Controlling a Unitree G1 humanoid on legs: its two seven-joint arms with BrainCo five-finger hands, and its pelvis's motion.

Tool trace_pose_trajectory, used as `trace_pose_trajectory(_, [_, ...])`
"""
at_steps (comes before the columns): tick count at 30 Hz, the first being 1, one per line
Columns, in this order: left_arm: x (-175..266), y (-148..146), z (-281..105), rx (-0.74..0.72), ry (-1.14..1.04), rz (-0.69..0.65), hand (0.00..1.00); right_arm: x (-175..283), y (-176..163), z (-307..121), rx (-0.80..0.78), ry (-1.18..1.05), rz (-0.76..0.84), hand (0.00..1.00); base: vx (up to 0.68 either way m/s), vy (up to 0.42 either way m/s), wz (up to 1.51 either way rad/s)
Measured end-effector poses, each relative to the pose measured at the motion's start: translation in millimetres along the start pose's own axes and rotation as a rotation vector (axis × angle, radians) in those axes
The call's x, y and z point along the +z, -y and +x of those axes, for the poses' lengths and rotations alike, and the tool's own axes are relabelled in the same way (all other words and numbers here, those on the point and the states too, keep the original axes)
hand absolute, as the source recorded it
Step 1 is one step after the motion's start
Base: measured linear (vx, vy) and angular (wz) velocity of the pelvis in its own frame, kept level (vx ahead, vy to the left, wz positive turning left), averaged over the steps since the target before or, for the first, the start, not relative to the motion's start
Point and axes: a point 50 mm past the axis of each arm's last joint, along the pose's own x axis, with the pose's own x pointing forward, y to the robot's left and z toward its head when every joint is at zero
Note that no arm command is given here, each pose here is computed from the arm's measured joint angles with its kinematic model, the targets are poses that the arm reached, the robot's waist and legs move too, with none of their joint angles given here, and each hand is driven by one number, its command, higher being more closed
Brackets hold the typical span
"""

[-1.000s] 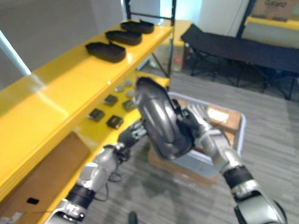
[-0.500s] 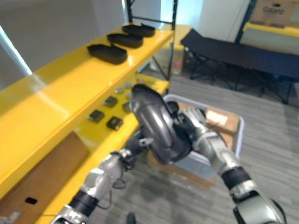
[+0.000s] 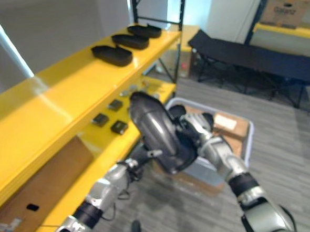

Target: Walk over and take plastic housings, then place them on the shelf

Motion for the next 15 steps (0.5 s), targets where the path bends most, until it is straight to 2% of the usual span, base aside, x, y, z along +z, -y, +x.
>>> trace_pose_trajectory(4, [-1,-3,-2,0.036,0.021,-0.006,0.0,4,0,0,-0.008,0.041,-0.018,1.0,0.0,0.0,0.0])
trace_pose_trajectory(5, [-2,-4,-2,0.048,0.023,-0.006,1.0,5,0,0,-0.011,0.055,-0.018,1.0,0.0,0.0,0.0])
trace_pose_trajectory(10, [-4,-12,-4,0.126,0.056,0.018,1.0,10,1,0,-0.034,0.086,-0.007,1.0,0.0,0.0,0.0])
trace_pose_trajectory(15, [-5,-18,-9,0.218,0.117,-0.04,1.0,24,4,0,-0.083,0.136,0.08,1.0,0.0,0.0,0.0])
